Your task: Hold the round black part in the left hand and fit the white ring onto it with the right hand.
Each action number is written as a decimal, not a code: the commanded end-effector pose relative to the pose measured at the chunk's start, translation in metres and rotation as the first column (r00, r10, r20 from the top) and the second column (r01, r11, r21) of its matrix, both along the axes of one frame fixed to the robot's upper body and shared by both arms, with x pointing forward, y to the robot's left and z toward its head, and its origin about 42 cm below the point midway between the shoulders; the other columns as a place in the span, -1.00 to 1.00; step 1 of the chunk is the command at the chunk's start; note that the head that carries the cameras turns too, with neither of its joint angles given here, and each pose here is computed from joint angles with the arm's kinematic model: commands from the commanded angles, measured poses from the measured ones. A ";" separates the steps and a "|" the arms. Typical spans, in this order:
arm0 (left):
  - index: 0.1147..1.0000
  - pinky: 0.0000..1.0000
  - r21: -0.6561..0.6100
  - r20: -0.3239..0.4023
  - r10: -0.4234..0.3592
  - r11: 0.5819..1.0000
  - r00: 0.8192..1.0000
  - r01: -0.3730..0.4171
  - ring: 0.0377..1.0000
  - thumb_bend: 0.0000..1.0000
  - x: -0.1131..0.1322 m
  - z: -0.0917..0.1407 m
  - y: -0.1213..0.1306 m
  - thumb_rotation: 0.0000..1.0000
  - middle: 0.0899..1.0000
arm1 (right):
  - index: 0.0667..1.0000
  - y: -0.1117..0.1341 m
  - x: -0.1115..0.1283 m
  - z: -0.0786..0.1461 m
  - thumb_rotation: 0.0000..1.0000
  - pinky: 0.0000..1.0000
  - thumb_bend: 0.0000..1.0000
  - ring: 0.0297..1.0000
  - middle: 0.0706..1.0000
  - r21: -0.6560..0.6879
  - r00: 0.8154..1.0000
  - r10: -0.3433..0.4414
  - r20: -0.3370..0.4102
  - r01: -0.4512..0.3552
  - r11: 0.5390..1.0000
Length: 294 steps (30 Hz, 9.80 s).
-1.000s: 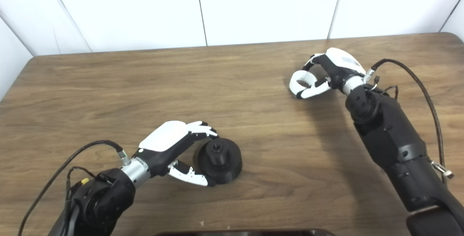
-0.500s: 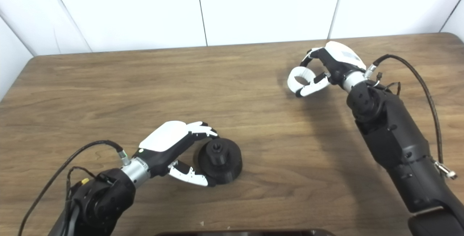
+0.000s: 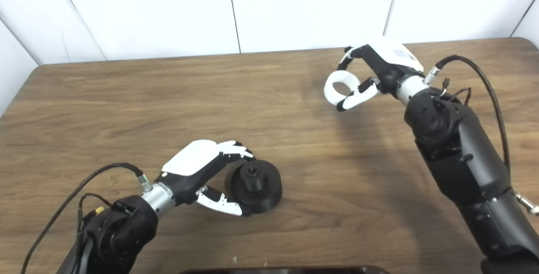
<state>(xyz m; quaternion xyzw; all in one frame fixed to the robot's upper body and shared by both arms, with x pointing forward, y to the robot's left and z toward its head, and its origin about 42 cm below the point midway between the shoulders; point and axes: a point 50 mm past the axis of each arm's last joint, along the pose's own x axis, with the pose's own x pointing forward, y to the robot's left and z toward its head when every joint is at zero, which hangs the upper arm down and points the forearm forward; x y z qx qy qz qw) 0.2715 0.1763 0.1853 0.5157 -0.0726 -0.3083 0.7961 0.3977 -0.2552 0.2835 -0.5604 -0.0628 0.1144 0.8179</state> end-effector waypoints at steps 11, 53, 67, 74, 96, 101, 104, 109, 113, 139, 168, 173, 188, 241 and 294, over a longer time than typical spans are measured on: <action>0.40 0.61 -0.015 0.033 -0.022 1.000 0.999 0.023 0.87 0.28 0.004 0.006 -0.006 -0.13 0.72 | -0.09 0.025 -0.032 0.040 -0.68 0.64 0.04 0.84 0.69 -0.055 0.985 0.150 0.084 -0.145 0.988; 0.41 0.60 -0.004 0.040 -0.029 1.000 0.999 0.029 0.87 0.29 0.004 0.010 -0.007 -0.11 0.72 | -0.09 0.105 -0.093 0.033 -0.67 0.67 0.04 0.87 0.71 0.036 0.921 0.389 0.038 -0.390 0.920; 0.41 0.60 -0.005 0.042 -0.029 1.000 0.999 0.029 0.86 0.28 0.006 0.010 -0.006 -0.10 0.71 | -0.09 0.105 -0.092 0.025 -0.67 0.70 0.04 0.89 0.72 0.041 0.921 0.389 0.002 -0.388 0.921; 0.41 0.62 -0.006 0.044 -0.024 1.000 0.999 0.024 0.87 0.28 0.006 0.010 -0.007 -0.11 0.71 | -0.09 0.105 -0.094 0.022 -0.68 0.69 0.04 0.89 0.72 0.049 0.921 0.390 -0.011 -0.389 0.920; 0.42 0.61 -0.007 0.044 -0.016 1.000 0.999 0.017 0.86 0.28 0.007 0.011 -0.008 -0.12 0.72 | -0.09 0.106 -0.101 0.013 -0.68 0.68 0.04 0.91 0.72 0.028 0.902 0.428 -0.051 -0.427 0.904; 0.41 0.61 -0.010 0.040 -0.016 1.000 0.999 0.017 0.87 0.28 0.007 0.011 -0.007 -0.11 0.72 | -0.09 0.107 -0.103 0.011 -0.68 0.68 0.04 0.90 0.72 0.028 0.902 0.428 -0.056 -0.427 0.904; 0.40 0.60 -0.011 0.045 -0.018 1.000 0.999 0.019 0.86 0.29 0.007 0.012 -0.007 -0.13 0.72 | -0.09 0.109 -0.104 0.010 -0.68 0.68 0.04 0.90 0.73 0.027 0.902 0.429 -0.058 -0.428 0.903; 0.40 0.60 -0.009 0.047 -0.015 1.000 0.999 0.016 0.85 0.29 0.007 0.011 -0.007 -0.10 0.71 | -0.09 0.111 -0.104 0.008 -0.68 0.70 0.04 0.91 0.73 0.028 0.897 0.437 -0.065 -0.436 0.899; 0.40 0.60 -0.010 0.046 -0.016 1.000 0.999 0.016 0.86 0.29 0.007 0.012 -0.007 -0.10 0.71 | -0.09 0.112 -0.105 0.007 -0.68 0.69 0.04 0.91 0.73 0.029 0.896 0.440 -0.066 -0.439 0.898; 0.40 0.61 -0.019 0.048 -0.041 0.999 0.998 0.042 0.86 0.29 0.006 0.018 -0.007 -0.07 0.71 | -0.08 0.126 -0.109 0.001 -0.67 0.74 0.03 0.92 0.74 0.005 0.864 0.491 -0.108 -0.494 0.870; 0.43 0.60 -0.015 0.047 -0.032 0.999 0.998 0.033 0.86 0.30 0.005 0.018 -0.008 -0.10 0.72 | -0.08 0.115 -0.098 0.004 -0.68 0.66 0.04 0.89 0.73 0.042 0.888 0.454 -0.077 -0.452 0.891; 0.42 0.60 -0.022 0.044 -0.032 0.999 0.999 0.033 0.86 0.29 0.005 0.020 -0.008 -0.12 0.72 | -0.08 0.111 -0.097 0.006 -0.68 0.69 0.04 0.90 0.74 0.057 0.894 0.441 -0.082 -0.437 0.898; 0.40 0.60 -0.022 0.057 -0.033 0.999 0.998 0.034 0.85 0.30 0.004 0.020 -0.007 -0.09 0.72 | -0.08 0.102 -0.098 -0.005 -0.67 0.72 0.04 0.88 0.74 0.117 0.908 0.409 -0.095 -0.398 0.910; 0.40 0.58 -0.013 0.065 -0.010 1.000 0.998 0.011 0.85 0.29 0.005 0.025 -0.006 -0.09 0.72 | -0.08 0.079 -0.114 -0.048 -0.67 0.67 0.03 0.85 0.73 0.393 0.965 0.254 -0.062 -0.210 0.895; 0.46 0.56 -0.132 0.079 0.062 0.990 0.995 -0.051 0.80 0.33 0.000 -0.008 -0.025 -0.03 0.70 | 0.24 0.073 -0.111 -0.031 -0.43 0.61 0.45 0.83 0.73 0.249 0.947 0.299 -0.121 -0.263 0.932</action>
